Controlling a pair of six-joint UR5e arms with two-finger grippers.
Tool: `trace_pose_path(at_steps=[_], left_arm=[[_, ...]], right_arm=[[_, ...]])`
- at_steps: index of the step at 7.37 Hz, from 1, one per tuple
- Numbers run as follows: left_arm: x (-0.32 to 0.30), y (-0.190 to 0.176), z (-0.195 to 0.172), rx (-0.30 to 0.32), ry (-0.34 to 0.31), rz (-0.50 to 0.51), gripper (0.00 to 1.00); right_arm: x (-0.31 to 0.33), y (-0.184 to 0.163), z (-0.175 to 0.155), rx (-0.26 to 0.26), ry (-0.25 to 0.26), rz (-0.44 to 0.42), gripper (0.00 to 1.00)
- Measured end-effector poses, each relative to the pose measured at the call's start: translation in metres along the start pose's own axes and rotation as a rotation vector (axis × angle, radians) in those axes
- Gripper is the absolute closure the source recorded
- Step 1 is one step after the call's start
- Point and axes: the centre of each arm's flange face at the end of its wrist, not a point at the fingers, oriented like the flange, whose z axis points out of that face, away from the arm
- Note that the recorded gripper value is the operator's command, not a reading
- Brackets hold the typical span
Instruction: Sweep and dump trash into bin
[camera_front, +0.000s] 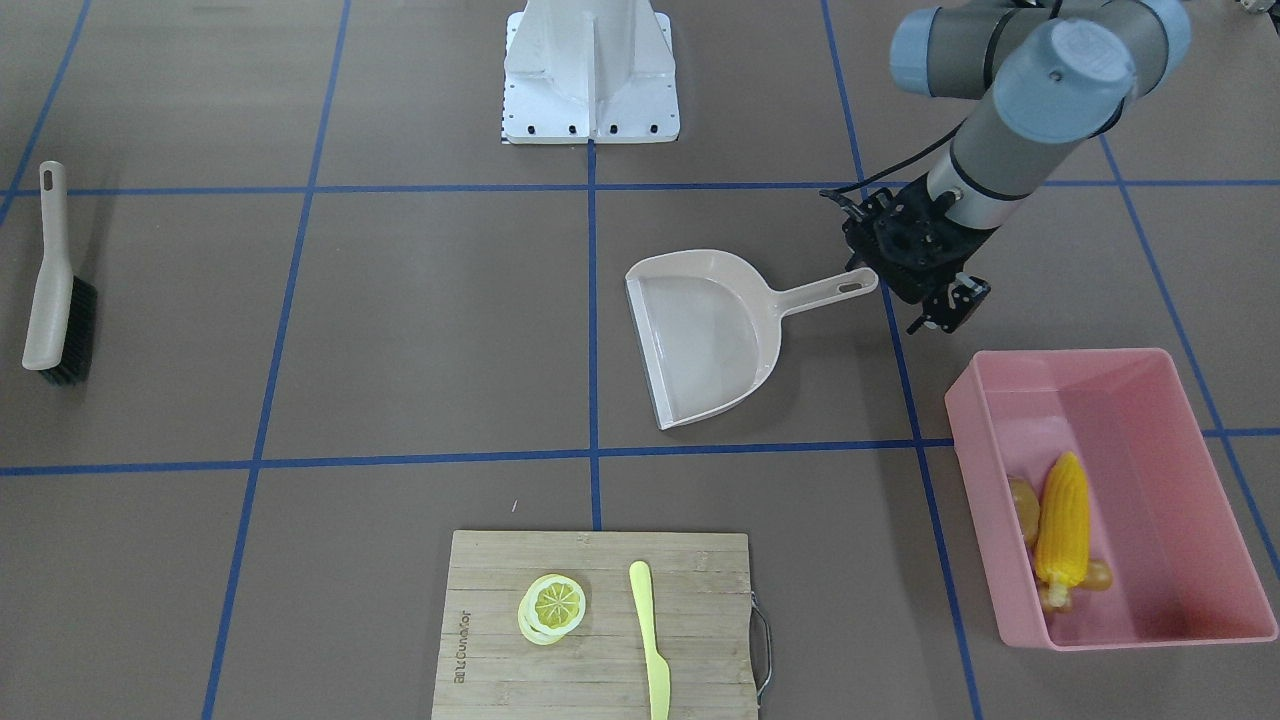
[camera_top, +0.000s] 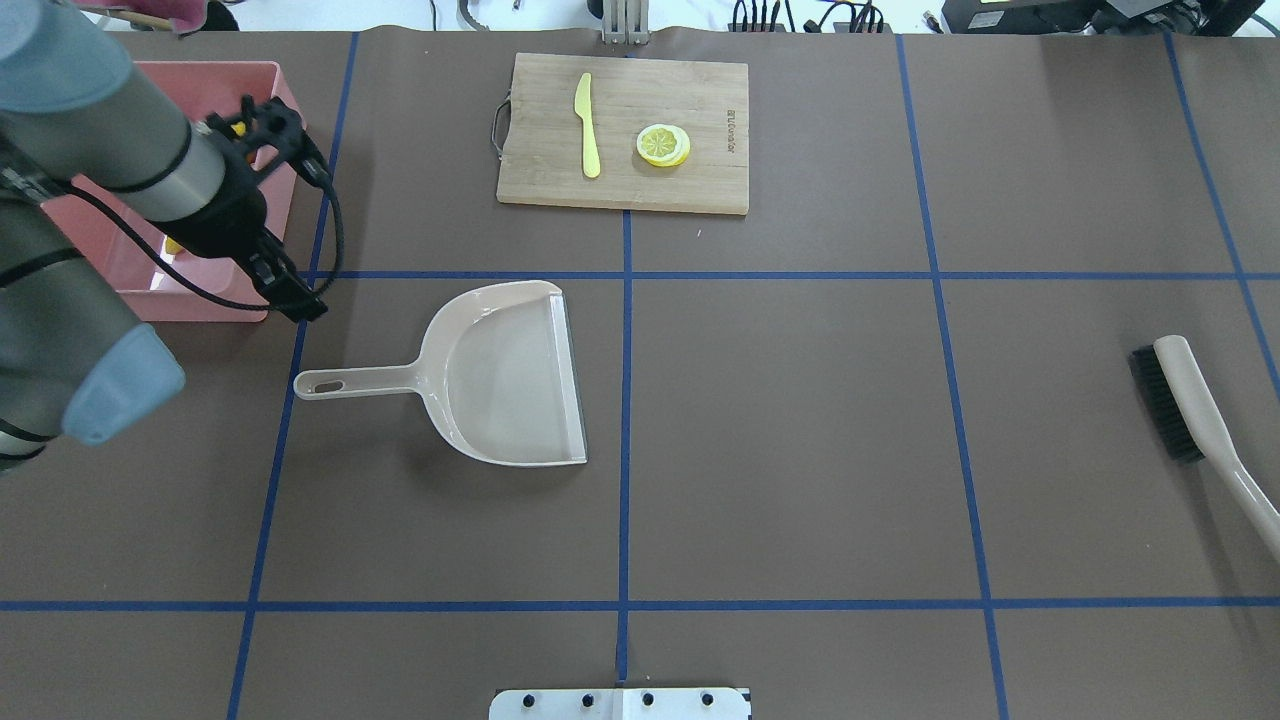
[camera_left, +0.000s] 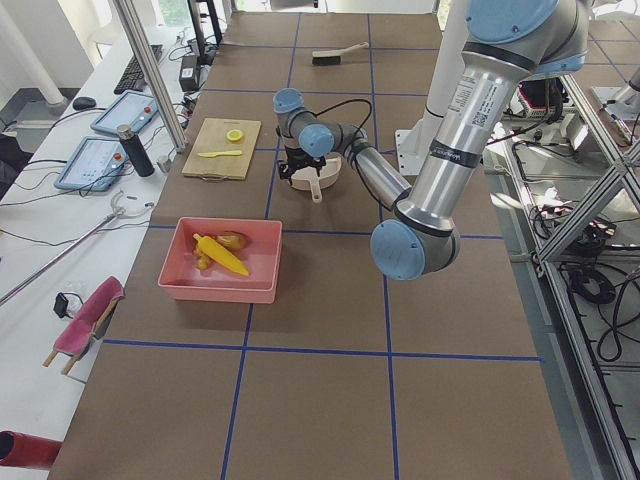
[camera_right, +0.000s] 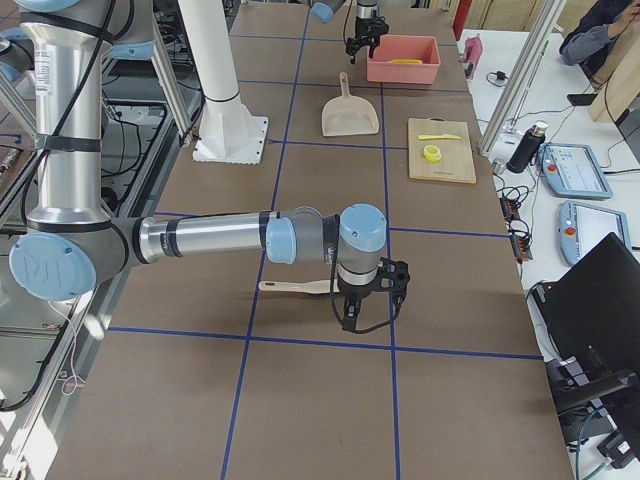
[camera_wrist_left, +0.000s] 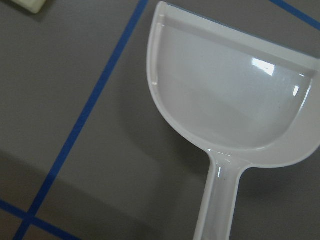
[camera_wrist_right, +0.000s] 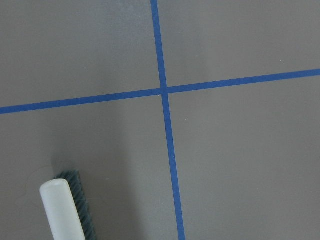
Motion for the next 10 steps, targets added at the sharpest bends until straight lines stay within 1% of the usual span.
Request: trace_pose_path(at_steps=[1, 2, 3, 4, 6, 7, 8, 9, 10], left_arm=[[-0.036, 0.014, -0.022, 0.022, -0.046, -0.168, 0.02], [-0.077, 0.036, -0.047, 0.045, -0.092, -0.314, 0.02], [-0.116, 0.063, -0.068, 0.054, -0.121, -0.425, 0.02], [-0.144, 0.091, -0.08, 0.044, -0.125, -0.513, 0.02], [-0.195, 0.162, -0.086, 0.006, -0.134, -0.676, 0.02], [-0.219, 0.195, -0.088, -0.009, -0.125, -0.756, 0.02], [-0.24, 0.228, -0.085, -0.027, -0.093, -0.838, 0.02], [-0.26, 0.27, -0.077, -0.051, -0.065, -0.925, 0.02], [-0.271, 0.309, -0.069, -0.075, -0.052, -0.992, 0.02]], right_arm=[[0.0, 0.0, 0.0, 0.0, 0.001, 0.001, 0.0], [0.001, 0.0, 0.0, 0.0, 0.002, 0.001, 0.0], [0.001, 0.001, 0.001, -0.001, 0.003, 0.001, 0.0], [0.001, 0.001, 0.001, -0.002, 0.004, 0.002, 0.0], [0.002, 0.001, 0.001, -0.002, 0.004, 0.003, 0.0], [0.002, 0.001, 0.002, -0.003, 0.004, 0.003, 0.0], [0.002, 0.001, 0.002, -0.003, 0.004, 0.003, 0.0], [0.002, 0.001, 0.002, -0.003, 0.004, 0.003, 0.0], [0.002, 0.001, 0.002, -0.002, 0.005, 0.003, 0.0]])
